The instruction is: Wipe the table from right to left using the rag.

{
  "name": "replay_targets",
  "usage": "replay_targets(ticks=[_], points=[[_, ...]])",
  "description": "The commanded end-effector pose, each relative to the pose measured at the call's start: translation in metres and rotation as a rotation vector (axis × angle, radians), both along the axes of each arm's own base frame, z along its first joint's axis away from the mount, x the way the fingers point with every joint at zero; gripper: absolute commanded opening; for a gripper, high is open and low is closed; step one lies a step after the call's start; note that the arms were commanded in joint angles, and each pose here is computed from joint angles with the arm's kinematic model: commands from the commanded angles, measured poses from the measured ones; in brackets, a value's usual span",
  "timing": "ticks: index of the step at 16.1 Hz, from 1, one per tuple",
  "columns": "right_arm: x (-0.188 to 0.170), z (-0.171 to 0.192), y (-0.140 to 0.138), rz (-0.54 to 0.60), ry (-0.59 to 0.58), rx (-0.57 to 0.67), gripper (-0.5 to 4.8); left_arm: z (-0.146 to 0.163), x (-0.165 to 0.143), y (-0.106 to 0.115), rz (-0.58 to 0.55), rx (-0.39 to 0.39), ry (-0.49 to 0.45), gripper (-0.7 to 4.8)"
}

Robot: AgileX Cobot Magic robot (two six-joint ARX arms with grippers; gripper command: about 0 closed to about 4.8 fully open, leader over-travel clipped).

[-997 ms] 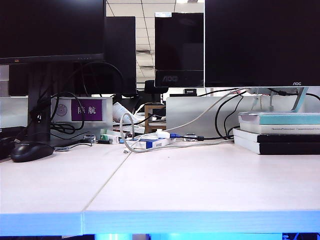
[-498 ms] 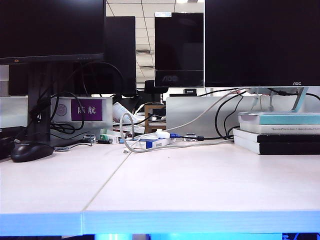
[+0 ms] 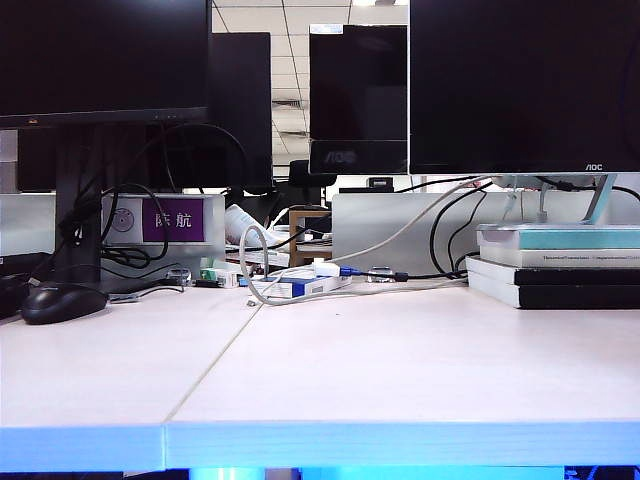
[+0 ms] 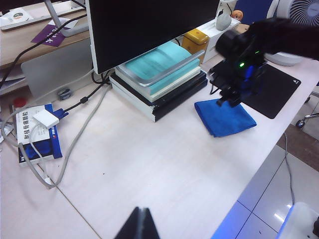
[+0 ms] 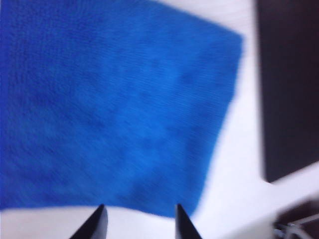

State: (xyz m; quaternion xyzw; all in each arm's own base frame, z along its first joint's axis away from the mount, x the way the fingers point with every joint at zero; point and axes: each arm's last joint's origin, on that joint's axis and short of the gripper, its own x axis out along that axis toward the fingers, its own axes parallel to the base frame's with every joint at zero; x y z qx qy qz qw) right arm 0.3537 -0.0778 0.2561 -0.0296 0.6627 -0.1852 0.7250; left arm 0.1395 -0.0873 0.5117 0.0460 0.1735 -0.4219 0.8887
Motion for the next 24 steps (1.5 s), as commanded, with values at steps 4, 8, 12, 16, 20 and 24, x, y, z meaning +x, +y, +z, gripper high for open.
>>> replay_targets(ticks=[4,8,12,16,20,24], points=[[0.014,-0.016,-0.005,-0.037,-0.104,0.082,2.34,0.003,-0.001,0.000,-0.011,0.000,-0.040,-0.05],[0.008,-0.030,-0.016,-0.067,-0.102,0.144,2.34,0.005,0.000,0.000,-0.008,-0.009,-0.057,-0.05],[0.010,-0.031,-0.026,-0.078,-0.148,0.137,2.34,0.005,0.000,0.000,-0.008,-0.011,-0.059,-0.05],[0.014,-0.030,-0.031,-0.082,-0.209,0.122,2.33,0.005,0.000,0.000,-0.008,-0.011,-0.059,-0.05],[0.012,-0.041,-0.035,-0.070,-0.207,0.121,2.33,0.005,0.000,0.000,-0.009,-0.011,-0.058,-0.05],[0.005,-0.056,-0.044,-0.099,-0.199,0.120,2.33,0.005,0.000,0.000,-0.008,-0.012,-0.056,-0.05]])
